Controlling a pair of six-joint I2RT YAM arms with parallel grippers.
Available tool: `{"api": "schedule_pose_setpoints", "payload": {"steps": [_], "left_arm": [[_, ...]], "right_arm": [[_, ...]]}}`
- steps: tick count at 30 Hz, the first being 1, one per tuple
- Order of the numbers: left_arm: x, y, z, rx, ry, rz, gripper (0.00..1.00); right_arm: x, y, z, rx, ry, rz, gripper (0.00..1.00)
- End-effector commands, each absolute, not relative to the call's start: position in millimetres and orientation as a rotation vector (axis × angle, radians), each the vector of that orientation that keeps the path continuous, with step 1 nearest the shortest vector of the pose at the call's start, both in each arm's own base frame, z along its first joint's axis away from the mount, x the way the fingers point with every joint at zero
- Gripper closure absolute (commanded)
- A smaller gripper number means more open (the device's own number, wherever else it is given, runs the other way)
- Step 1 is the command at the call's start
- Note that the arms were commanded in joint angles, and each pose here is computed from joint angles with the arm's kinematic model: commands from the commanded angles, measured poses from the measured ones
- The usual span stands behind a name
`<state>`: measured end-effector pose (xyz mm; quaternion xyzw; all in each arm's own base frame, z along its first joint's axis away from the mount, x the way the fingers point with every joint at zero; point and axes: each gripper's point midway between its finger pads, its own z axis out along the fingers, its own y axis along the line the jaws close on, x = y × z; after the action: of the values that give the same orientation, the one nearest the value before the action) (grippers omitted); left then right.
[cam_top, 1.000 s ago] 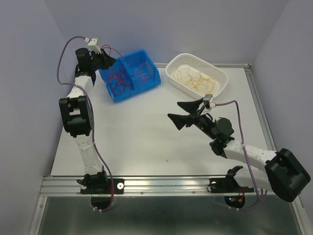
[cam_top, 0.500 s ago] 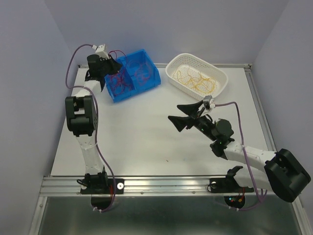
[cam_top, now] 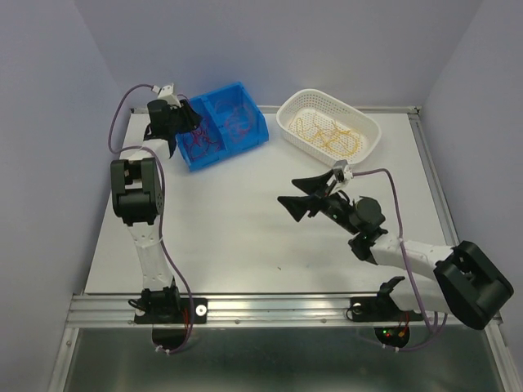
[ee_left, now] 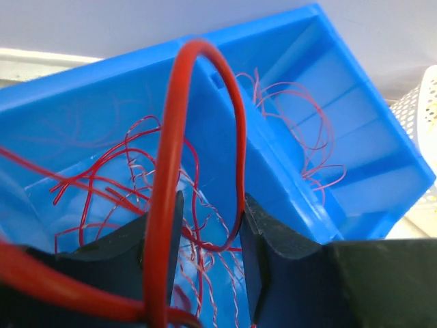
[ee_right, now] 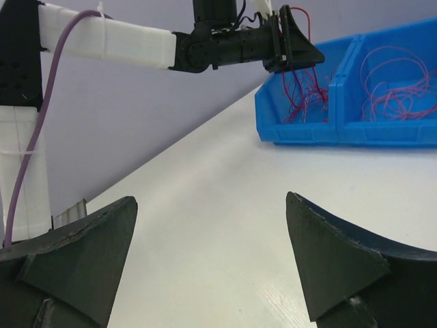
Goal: Untangle the cables
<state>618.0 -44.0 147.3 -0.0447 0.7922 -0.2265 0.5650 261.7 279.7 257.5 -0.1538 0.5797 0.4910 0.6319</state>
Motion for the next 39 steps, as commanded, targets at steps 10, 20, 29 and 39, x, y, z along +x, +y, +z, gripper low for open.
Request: {"api": "schedule_pose_setpoints", "payload": {"steps": [10,20,29,39], "left_arm": [[598,-10,242,-0.134,1.738,-0.297,0.4],[578,-6,246,-0.25,1.825,-0.239,0.21],[552,1,269,-0.23,1.774,-0.138,0.21],[562,2,282,-0.145,1.715,-0.068,0.57]], "right_arm": [[283,307,253,-0.369,1.362,1.183,0.08],[282,307,258,-0.379,1.348,1.184,0.08],[277,301,257,-0.376,1.346,1.17,0.07],[274,299,256,-0.369,1.354,1.173,0.07]]}}
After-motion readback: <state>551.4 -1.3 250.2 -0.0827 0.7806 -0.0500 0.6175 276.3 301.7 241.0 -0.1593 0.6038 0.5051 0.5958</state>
